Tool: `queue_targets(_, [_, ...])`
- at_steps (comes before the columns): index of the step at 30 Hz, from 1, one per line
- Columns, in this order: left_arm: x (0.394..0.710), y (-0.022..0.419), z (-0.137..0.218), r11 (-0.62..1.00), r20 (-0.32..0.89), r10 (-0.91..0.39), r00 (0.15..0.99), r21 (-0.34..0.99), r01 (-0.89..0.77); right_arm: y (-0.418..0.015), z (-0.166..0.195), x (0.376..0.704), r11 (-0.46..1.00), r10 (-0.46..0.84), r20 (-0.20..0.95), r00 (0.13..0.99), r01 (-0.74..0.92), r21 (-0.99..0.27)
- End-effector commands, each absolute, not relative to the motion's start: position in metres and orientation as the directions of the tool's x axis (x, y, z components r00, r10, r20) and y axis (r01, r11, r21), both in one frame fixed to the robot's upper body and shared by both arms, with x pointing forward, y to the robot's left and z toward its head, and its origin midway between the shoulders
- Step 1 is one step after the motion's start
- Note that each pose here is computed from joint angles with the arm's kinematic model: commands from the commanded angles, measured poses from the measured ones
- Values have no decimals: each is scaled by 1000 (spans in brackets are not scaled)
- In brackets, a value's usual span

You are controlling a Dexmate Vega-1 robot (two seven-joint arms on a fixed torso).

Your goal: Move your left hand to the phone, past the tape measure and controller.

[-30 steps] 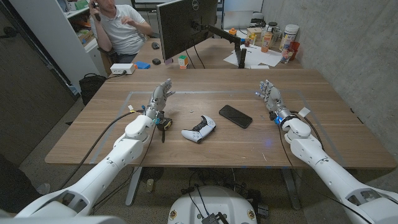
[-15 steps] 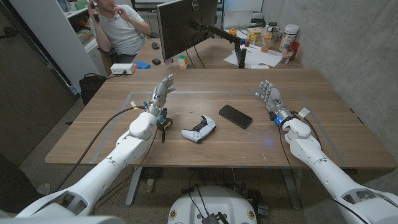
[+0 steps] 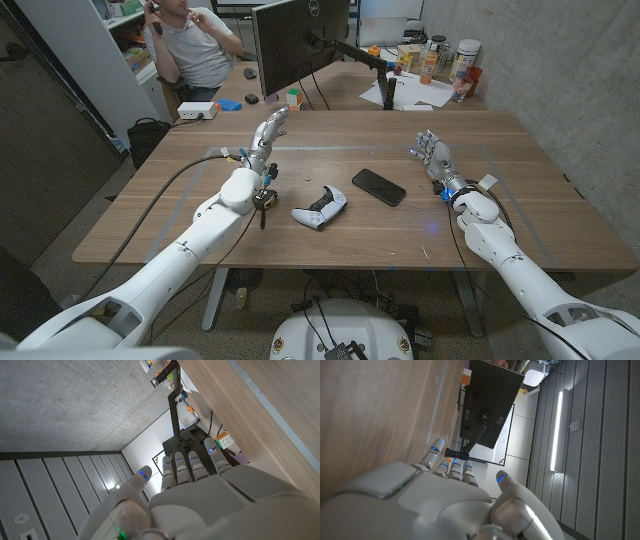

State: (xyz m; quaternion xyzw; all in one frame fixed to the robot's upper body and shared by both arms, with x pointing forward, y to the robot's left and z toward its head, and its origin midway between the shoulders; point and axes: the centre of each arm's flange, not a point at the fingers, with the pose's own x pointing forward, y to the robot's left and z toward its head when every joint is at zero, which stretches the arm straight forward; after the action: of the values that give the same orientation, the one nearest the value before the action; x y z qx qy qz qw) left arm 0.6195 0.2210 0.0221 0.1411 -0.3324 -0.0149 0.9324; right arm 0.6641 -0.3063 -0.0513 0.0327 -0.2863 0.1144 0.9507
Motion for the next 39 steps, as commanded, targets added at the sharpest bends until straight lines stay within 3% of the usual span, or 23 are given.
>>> queue_targets(1, [608, 182, 55, 857, 625, -170, 762, 476, -199, -303, -51, 667, 969, 207, 559, 803, -249, -1])
queue_targets(25, [574, 107, 67, 596, 644, -368, 671, 717, -362, -311, -46, 673, 972, 194, 554, 809, -233, 0])
queue_targets(39, [560, 69, 47, 376, 607, -466, 644, 795, -477, -319, -45, 675, 974, 188, 565, 804, -227, -1])
